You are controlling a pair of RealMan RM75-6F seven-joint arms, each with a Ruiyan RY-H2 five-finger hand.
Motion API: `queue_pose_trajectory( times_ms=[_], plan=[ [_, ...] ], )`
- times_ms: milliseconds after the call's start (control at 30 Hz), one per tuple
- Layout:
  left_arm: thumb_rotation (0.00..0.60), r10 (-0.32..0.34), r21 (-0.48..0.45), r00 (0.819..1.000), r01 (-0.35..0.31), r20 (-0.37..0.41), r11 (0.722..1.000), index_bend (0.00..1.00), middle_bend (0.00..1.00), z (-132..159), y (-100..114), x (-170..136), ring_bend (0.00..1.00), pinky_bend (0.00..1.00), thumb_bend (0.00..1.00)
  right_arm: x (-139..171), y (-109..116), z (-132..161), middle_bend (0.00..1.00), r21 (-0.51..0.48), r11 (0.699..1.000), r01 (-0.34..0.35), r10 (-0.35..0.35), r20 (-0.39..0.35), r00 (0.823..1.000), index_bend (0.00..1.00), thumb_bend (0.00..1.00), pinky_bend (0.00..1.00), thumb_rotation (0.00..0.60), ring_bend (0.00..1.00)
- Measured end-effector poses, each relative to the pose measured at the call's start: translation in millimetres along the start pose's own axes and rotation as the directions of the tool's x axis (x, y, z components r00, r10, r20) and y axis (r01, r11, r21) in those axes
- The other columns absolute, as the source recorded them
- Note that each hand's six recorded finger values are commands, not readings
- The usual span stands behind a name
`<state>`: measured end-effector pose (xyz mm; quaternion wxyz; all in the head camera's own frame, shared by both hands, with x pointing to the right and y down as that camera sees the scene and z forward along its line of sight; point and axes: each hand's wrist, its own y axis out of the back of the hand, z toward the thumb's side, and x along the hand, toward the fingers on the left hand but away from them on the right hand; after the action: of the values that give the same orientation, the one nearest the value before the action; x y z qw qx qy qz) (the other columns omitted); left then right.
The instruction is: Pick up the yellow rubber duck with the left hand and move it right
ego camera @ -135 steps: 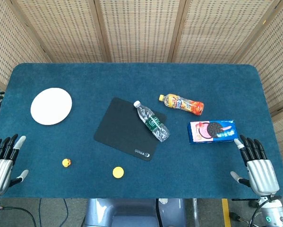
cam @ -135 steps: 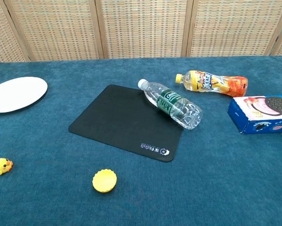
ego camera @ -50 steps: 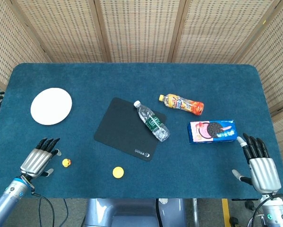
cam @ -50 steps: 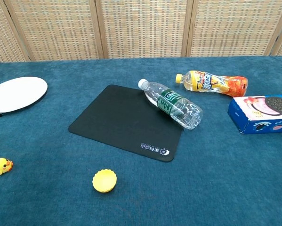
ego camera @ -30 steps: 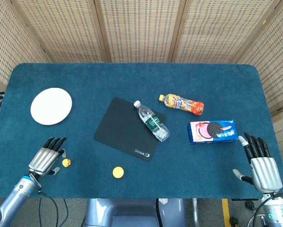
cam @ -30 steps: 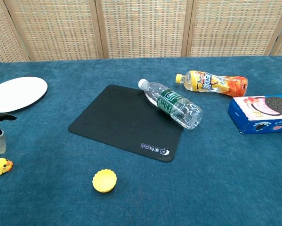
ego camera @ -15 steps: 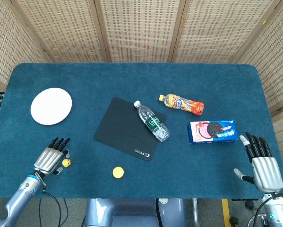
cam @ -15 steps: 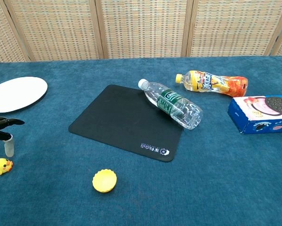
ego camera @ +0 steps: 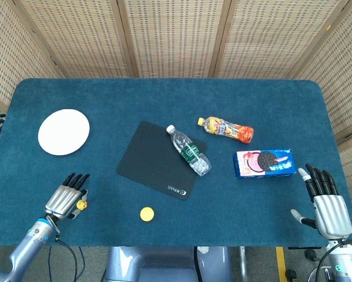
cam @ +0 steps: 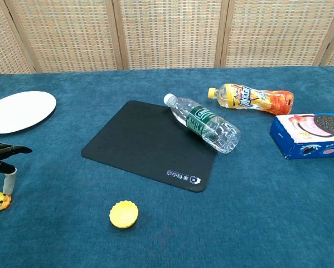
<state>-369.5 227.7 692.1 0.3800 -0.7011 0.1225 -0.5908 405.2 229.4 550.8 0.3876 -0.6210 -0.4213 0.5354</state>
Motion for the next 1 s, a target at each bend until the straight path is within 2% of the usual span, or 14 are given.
queue_pose_trajectory(
  times_ms=[267, 500, 767, 1000],
  plan=[
    [0.600, 0.032, -0.012, 0.999, -0.032, 0.008, 0.999, 0.51, 0.00, 2.2, 8.2, -1.8, 0.00, 0.00, 0.30, 0.1, 0.3, 0.0, 0.00, -0.001, 1.000, 0.000, 0.000, 0.000, 1.000, 0.03, 0.00, 0.01, 0.600, 0.00],
    [0.600, 0.080, -0.025, 0.996, -0.079, 0.039, 0.997, 0.51, 0.00, 12.5, 30.3, -1.8, 0.00, 0.00, 0.30, 0.1, 0.1, -0.6, 0.00, -0.001, 1.000, -0.001, 0.001, 0.003, 1.000, 0.03, 0.00, 0.01, 0.600, 0.00],
    [0.600, 0.146, -0.019, 0.981, -0.145, 0.129, 0.989, 0.51, 0.00, 51.9, 64.1, 9.4, 0.00, 0.00, 0.30, -0.8, 2.2, -3.3, 0.00, -0.009, 1.000, 0.004, -0.003, 0.010, 1.000, 0.03, 0.00, 0.01, 0.600, 0.00],
    [0.600, 0.165, 0.007, 0.964, -0.170, 0.210, 0.985, 0.51, 0.00, 91.0, 83.2, 24.6, 0.00, 0.00, 0.30, -1.1, 2.6, -4.1, 0.00, -0.011, 1.000, 0.004, -0.004, 0.010, 1.000, 0.03, 0.00, 0.01, 0.600, 0.00]
  ],
)
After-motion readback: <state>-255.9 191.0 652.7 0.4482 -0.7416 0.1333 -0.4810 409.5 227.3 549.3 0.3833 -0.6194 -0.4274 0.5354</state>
